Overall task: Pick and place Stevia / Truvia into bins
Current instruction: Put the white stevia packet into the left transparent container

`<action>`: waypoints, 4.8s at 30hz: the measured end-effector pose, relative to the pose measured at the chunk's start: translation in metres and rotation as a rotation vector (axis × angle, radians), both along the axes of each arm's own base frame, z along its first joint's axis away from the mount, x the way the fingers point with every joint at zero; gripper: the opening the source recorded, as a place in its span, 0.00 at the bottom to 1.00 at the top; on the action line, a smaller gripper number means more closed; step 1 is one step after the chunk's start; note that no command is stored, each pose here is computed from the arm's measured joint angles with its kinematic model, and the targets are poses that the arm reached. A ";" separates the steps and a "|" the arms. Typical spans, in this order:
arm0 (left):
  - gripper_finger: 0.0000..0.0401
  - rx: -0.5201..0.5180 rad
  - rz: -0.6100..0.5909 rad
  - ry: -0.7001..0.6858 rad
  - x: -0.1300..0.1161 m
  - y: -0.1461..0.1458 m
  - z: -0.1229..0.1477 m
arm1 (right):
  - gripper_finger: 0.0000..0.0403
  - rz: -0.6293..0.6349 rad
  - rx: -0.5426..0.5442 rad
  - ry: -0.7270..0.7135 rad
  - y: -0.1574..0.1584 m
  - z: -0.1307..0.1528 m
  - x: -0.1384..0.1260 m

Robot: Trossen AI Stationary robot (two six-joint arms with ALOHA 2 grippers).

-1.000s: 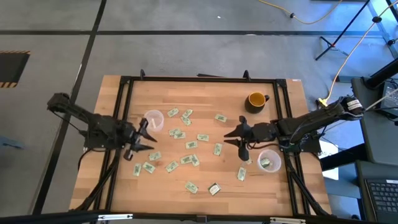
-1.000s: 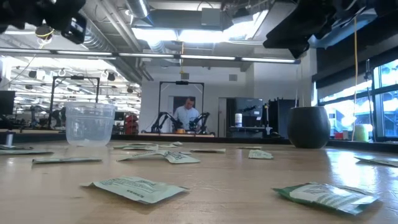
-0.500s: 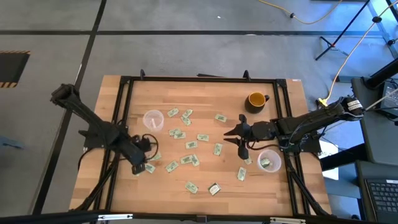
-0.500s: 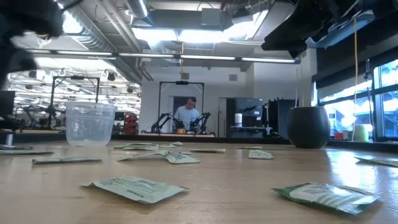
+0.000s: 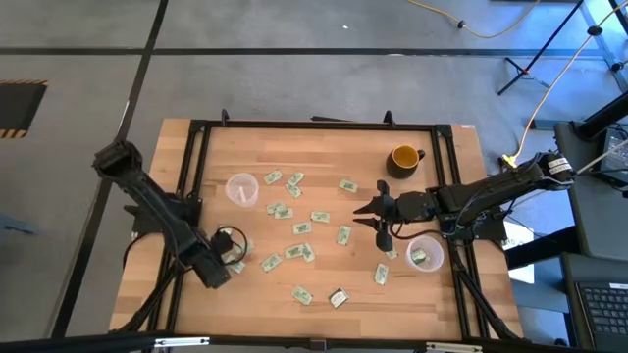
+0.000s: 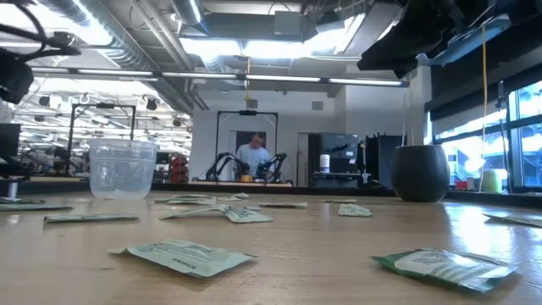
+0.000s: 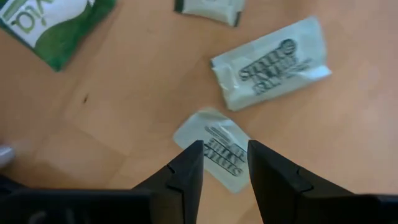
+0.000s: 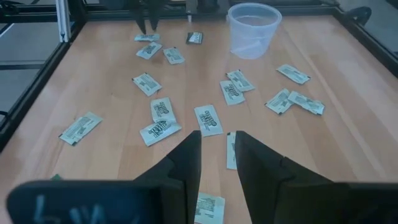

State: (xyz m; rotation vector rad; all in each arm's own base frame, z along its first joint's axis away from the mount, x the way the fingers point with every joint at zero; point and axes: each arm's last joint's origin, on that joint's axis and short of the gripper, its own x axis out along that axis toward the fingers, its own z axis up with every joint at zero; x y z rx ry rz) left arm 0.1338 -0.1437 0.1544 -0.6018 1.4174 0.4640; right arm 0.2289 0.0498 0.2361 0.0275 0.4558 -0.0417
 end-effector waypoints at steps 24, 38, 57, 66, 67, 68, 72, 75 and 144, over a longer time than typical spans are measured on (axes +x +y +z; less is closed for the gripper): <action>0.11 0.073 0.005 0.091 0.004 -0.006 -0.023 | 0.25 0.007 -0.014 0.001 0.000 0.000 0.000; 0.01 0.055 -0.029 0.030 0.001 -0.001 -0.011 | 0.25 0.017 -0.035 0.002 0.000 0.000 0.000; 0.01 0.700 0.086 -0.684 0.019 0.057 0.050 | 0.25 0.034 -0.070 0.006 0.000 0.000 0.000; 0.01 0.792 0.130 -0.559 0.030 0.090 0.053 | 0.25 0.037 -0.076 0.006 0.000 0.000 0.000; 0.01 0.795 0.131 -0.539 0.031 0.093 0.053 | 0.25 0.038 -0.076 0.006 0.000 0.000 0.000; 0.01 0.800 0.133 -0.521 0.032 0.096 0.053 | 0.25 0.037 -0.076 0.006 0.000 0.000 0.000; 0.01 0.845 0.143 -0.457 0.032 0.108 0.052 | 0.25 0.036 -0.074 0.006 0.000 0.000 0.000; 0.01 0.840 0.140 -0.407 0.031 0.114 0.051 | 0.25 0.036 -0.074 0.006 0.000 0.000 0.000; 0.21 0.118 -0.383 -0.215 0.085 0.060 0.034 | 0.25 0.033 -0.070 0.017 0.000 -0.001 -0.001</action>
